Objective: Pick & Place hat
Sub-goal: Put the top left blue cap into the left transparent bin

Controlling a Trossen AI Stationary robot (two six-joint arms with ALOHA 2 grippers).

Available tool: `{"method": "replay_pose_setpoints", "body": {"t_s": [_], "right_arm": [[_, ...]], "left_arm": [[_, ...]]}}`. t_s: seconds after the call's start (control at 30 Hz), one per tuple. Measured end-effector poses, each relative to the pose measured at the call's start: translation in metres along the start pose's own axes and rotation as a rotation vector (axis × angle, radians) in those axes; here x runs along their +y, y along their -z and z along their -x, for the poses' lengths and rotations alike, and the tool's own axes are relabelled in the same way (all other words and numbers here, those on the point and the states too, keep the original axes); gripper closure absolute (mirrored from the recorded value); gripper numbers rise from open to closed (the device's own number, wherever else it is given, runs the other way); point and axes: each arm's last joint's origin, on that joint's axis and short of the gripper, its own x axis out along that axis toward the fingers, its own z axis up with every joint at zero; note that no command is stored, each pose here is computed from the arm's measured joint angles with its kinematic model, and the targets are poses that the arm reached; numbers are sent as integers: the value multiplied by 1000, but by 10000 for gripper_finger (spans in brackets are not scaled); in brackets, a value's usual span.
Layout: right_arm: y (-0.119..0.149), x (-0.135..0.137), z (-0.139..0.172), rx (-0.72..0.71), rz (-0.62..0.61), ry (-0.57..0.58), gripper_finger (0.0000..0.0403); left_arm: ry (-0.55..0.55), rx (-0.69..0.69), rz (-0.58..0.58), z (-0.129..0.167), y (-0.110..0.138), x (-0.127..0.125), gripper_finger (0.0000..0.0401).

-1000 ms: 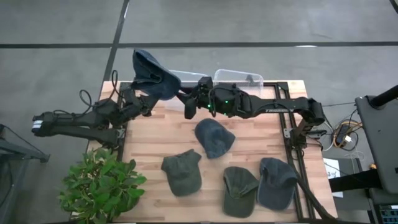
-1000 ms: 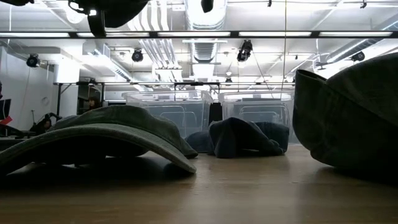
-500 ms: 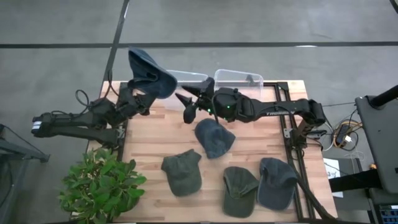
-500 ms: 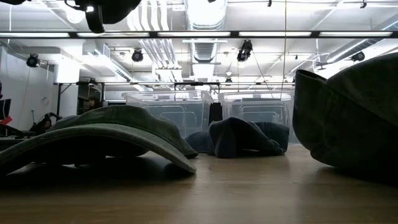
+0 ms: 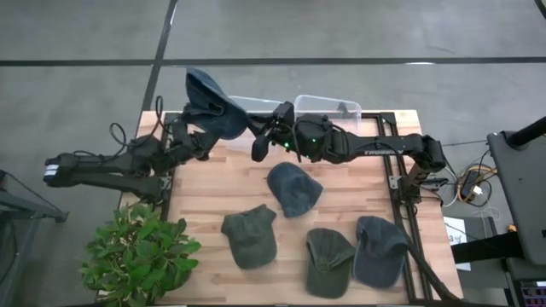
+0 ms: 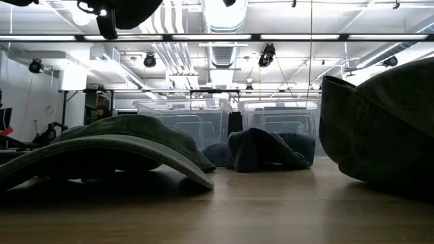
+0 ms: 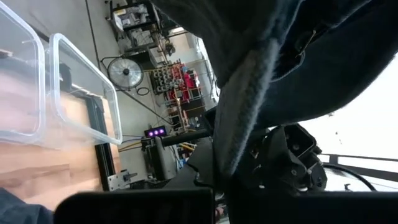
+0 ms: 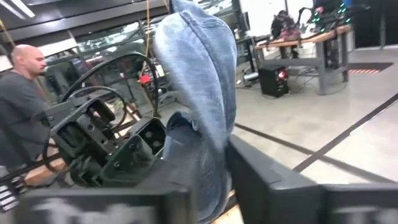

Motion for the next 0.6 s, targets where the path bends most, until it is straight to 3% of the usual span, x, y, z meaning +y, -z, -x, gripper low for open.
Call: {"method": "replay_pose_setpoints", "body": {"t_s": [0.07,0.23,0.43,0.6], "right_arm": [[0,-3,-1,13,-3,7,380],[1,-6,-1,38,-3,20,390],[-4,-7,3,39,-7,10,392],[-15,-15,6,31,-40,25,393]], "left_arm": [[4,-1,6,0,0,0,395],[9,0,-15,0,0,1,387],[37,8,-134,3,-2,-3,329],[46,-11,-148,8,-5,-5,277]]}}
